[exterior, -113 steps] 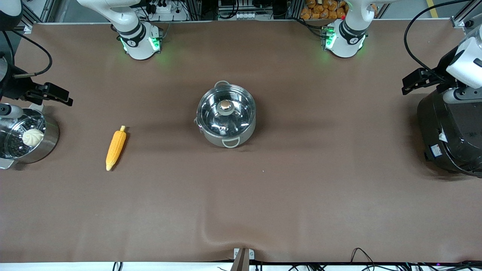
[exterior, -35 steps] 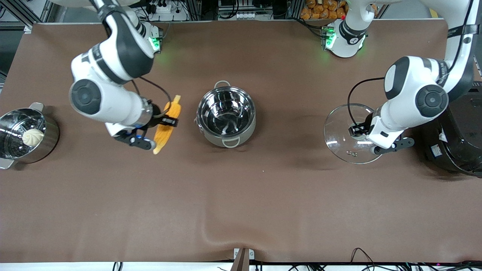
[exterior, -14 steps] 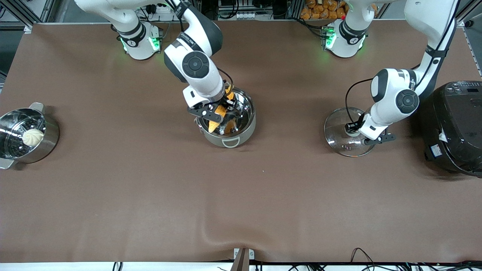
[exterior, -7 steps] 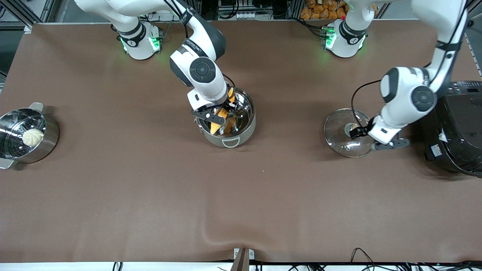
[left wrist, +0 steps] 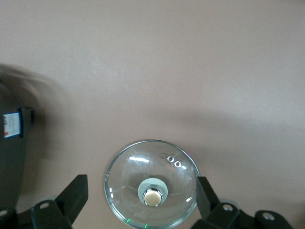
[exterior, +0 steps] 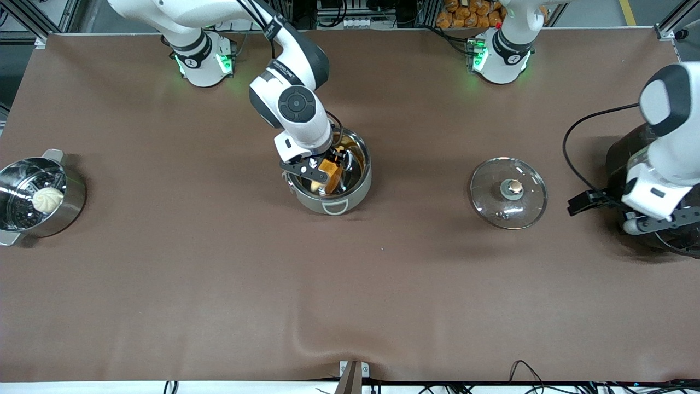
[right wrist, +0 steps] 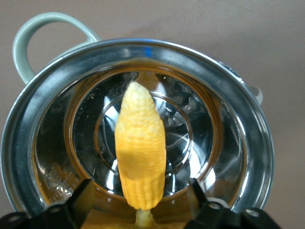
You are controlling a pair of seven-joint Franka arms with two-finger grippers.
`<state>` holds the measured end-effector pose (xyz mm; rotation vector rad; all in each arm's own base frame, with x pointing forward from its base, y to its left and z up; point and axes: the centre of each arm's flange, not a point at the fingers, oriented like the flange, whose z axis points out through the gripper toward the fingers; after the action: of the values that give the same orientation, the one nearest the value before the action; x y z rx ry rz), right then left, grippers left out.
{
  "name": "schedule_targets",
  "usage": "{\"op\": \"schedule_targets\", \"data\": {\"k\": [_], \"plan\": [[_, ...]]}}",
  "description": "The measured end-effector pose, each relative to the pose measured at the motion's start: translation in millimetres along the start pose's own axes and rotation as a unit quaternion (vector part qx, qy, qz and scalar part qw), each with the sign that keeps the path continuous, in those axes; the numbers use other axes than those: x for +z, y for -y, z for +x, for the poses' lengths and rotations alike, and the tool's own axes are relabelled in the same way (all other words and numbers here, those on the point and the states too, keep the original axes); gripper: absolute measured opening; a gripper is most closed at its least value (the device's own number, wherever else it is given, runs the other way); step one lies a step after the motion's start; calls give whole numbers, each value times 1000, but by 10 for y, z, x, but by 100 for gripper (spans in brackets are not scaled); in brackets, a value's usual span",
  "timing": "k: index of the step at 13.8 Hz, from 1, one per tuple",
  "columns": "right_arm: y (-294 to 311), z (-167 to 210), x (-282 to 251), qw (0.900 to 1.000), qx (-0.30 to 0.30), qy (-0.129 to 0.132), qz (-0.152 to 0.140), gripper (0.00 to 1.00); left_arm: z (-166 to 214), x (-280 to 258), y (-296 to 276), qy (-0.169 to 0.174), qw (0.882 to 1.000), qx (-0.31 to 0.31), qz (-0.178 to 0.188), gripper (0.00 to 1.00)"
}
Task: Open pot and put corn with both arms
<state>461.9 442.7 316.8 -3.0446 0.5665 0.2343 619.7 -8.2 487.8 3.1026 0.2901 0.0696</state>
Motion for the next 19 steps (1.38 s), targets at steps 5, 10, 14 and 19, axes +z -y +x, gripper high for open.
{"op": "schedule_targets", "data": {"k": [5,10,14,19], "plan": [[-64,225,-229,1000,19,-13,14,98,-90,-423,-153,45,999,15,8,100],[-822,843,-1435,999,8,-48,12,100,-72,-495,-118,41,999,12,7,100],[-1877,1398,-2416,997,-34,-66,0,100,-55,-603,-134,32,999,13,5,100],[-3053,2022,-2892,994,-78,-74,17,100,-69,-773,-127,35,999,12,6,100]]}}
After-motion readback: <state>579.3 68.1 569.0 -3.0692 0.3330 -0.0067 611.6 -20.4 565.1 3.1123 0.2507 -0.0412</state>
